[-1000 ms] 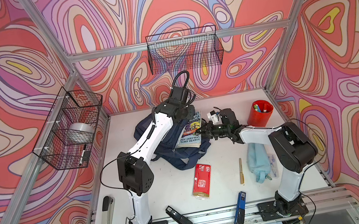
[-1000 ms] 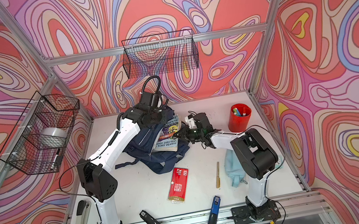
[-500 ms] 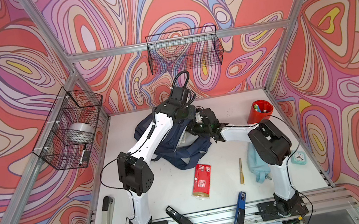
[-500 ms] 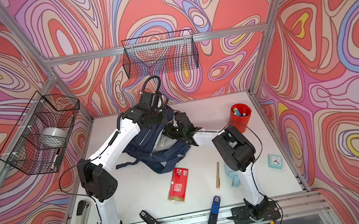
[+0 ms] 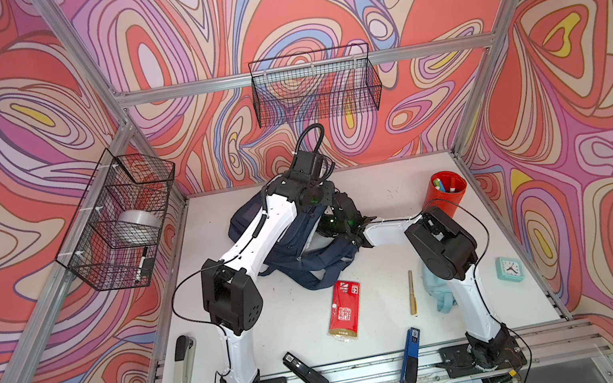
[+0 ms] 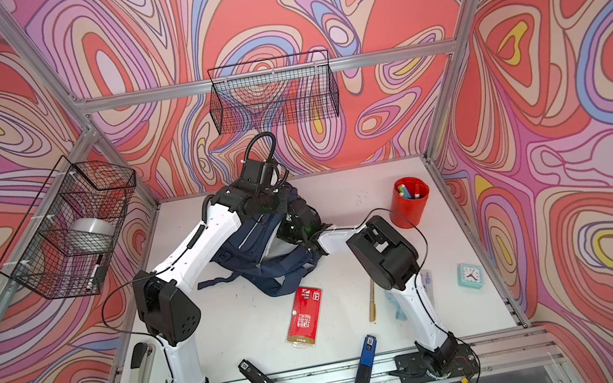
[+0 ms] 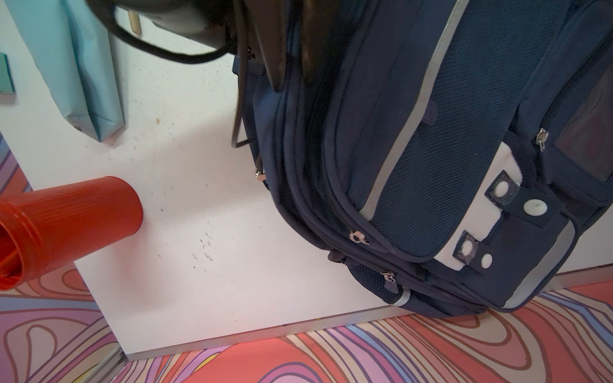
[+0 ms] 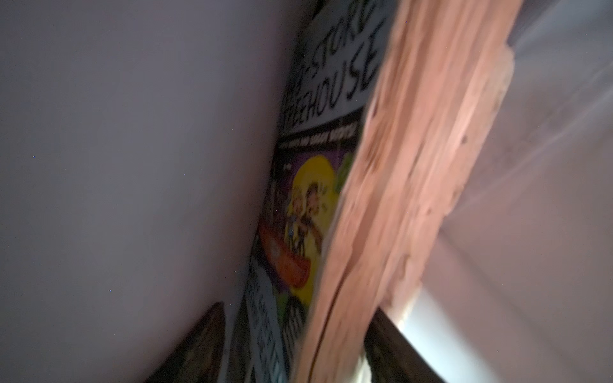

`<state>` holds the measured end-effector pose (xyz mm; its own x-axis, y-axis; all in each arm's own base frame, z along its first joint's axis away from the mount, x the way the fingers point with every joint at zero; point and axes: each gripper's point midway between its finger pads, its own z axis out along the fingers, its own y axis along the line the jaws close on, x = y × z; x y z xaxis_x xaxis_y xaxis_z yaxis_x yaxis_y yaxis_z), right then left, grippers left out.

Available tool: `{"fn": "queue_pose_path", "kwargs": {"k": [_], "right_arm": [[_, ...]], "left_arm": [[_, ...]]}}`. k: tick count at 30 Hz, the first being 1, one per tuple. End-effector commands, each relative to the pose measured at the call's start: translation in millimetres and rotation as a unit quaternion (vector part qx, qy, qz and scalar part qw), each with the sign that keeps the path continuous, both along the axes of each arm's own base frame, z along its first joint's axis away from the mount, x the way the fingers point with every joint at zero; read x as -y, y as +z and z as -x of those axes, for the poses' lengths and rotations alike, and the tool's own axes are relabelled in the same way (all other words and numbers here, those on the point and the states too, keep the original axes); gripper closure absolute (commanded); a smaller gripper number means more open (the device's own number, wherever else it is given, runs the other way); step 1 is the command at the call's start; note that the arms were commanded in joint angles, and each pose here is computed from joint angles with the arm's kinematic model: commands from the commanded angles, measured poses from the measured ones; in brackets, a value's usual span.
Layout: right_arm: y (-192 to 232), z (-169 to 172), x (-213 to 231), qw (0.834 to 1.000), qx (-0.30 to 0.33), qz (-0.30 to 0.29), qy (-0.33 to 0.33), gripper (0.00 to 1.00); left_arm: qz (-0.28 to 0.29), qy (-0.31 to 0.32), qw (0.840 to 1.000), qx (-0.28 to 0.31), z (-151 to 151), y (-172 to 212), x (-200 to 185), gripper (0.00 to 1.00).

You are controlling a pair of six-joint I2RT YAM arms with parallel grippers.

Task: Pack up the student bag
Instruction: 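Lower the book into the backpack and open the right gripper, then grasp the backpack zipper pull with the right gripper while the left holds the bag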

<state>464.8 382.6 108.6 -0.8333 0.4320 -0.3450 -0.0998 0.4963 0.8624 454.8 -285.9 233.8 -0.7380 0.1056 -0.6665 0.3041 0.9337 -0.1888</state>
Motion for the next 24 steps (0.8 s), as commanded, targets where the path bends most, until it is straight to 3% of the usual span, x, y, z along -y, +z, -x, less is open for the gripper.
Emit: {"fn": "queue_pose_path", "kwargs": {"k": [1, 5, 6, 8, 11, 13, 14, 20, 24], "right_arm": [[-5, 18, 33, 0.999, -0.022, 0.043, 0.003, 0.27], [-6, 50, 62, 0.993, -0.043, 0.103, 0.028, 0.21], [-5, 58, 66, 0.992, -0.046, 0.115, 0.038, 0.21], [2, 74, 74, 0.991, -0.046, 0.121, 0.043, 0.21], [17, 95, 89, 0.987, -0.033, 0.153, 0.038, 0.20], [26, 107, 94, 0.982, -0.016, 0.185, 0.039, 0.17], [30, 114, 95, 0.977, -0.009, 0.209, 0.041, 0.10], [49, 151, 75, 0.950, 0.042, 0.303, 0.068, 0.07], [52, 177, 44, 0.943, 0.073, 0.316, 0.072, 0.13]], "left_arm": [[0.041, -0.004, 0.999, 0.036, 3, 34, 5, 1.00], [0.034, -0.002, 0.999, 0.030, 1, 28, 1, 1.00], [0.035, 0.000, 0.999, 0.030, 1, 26, 0, 0.96], [0.047, 0.001, 0.998, 0.030, 1, 27, -1, 0.64], [0.060, 0.006, 0.997, 0.043, 4, 42, -6, 0.25], [0.064, 0.011, 0.996, 0.053, 8, 55, -12, 0.09], [0.066, 0.013, 0.996, 0.057, 12, 62, -16, 0.04], [0.142, 0.044, 0.988, 0.029, 35, 77, -58, 0.02], [0.213, 0.086, 0.973, -0.022, 60, 43, -94, 0.14]]}}
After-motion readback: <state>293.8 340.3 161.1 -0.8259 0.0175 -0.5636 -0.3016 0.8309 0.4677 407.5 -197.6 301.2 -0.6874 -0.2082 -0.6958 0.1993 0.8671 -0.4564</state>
